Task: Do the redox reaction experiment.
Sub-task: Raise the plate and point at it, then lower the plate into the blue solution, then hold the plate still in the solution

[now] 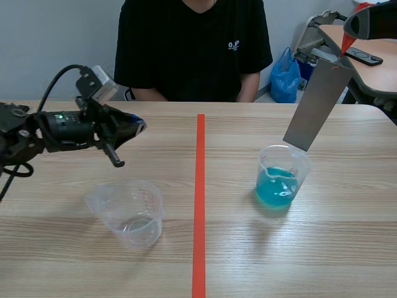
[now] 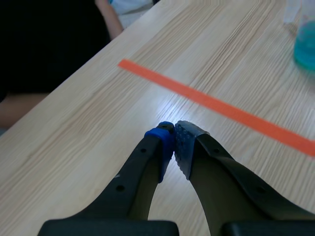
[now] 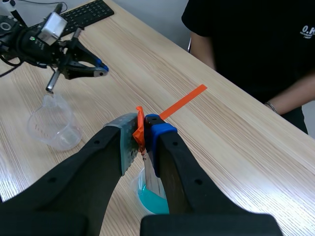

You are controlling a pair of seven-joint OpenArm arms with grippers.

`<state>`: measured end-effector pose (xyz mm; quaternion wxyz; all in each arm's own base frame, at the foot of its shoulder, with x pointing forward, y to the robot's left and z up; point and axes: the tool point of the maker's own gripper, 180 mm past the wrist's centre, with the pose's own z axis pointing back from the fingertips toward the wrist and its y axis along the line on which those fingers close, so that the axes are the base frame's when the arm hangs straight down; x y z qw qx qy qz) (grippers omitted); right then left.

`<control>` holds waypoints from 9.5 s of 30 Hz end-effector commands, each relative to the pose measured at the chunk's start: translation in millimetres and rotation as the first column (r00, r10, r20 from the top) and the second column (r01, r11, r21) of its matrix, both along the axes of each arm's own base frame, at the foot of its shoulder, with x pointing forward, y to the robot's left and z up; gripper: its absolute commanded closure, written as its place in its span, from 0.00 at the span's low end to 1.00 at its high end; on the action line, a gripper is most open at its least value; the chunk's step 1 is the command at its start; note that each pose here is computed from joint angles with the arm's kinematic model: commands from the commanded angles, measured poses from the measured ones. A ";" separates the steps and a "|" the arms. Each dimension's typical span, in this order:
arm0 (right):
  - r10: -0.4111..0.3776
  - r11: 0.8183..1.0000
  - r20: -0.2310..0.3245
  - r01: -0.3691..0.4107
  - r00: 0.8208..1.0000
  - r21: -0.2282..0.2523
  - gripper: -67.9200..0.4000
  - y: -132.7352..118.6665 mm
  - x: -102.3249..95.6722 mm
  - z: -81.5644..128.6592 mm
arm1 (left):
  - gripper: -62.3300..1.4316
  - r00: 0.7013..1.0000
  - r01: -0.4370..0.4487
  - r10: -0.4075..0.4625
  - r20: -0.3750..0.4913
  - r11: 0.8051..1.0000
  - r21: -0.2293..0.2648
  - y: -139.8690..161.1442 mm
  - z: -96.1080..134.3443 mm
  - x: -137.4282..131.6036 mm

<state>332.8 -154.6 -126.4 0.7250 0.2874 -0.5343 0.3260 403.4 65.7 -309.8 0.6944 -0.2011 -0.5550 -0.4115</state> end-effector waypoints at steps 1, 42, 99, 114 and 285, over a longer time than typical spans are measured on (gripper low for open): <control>0.013 1.000 0.050 -0.013 0.999 0.009 0.97 0.1 0.0 18.6 | 0.92 0.999 0.031 -0.029 0.038 0.999 -0.037 -19.1 17.9 8.5; 0.013 1.000 0.046 -0.013 0.999 0.004 0.97 -0.1 -0.3 17.4 | 0.92 0.939 0.339 -0.341 -0.036 0.940 -0.044 -203.2 35.9 -16.4; 0.013 1.000 0.045 -0.013 0.999 0.004 0.97 -0.1 -0.3 17.3 | 0.92 0.948 0.316 -0.319 0.009 0.936 -0.157 -189.7 47.2 -13.7; 0.013 1.000 0.045 -0.013 0.999 0.004 0.97 -0.1 -0.3 17.3 | 0.92 0.948 0.316 -0.319 0.009 0.936 -0.157 -189.7 47.3 -13.7; -0.082 0.992 -0.073 0.074 0.994 -0.107 0.97 12.5 18.2 -100.4 | 0.92 0.937 -0.321 0.326 -0.129 0.945 0.059 101.9 -45.3 -283.2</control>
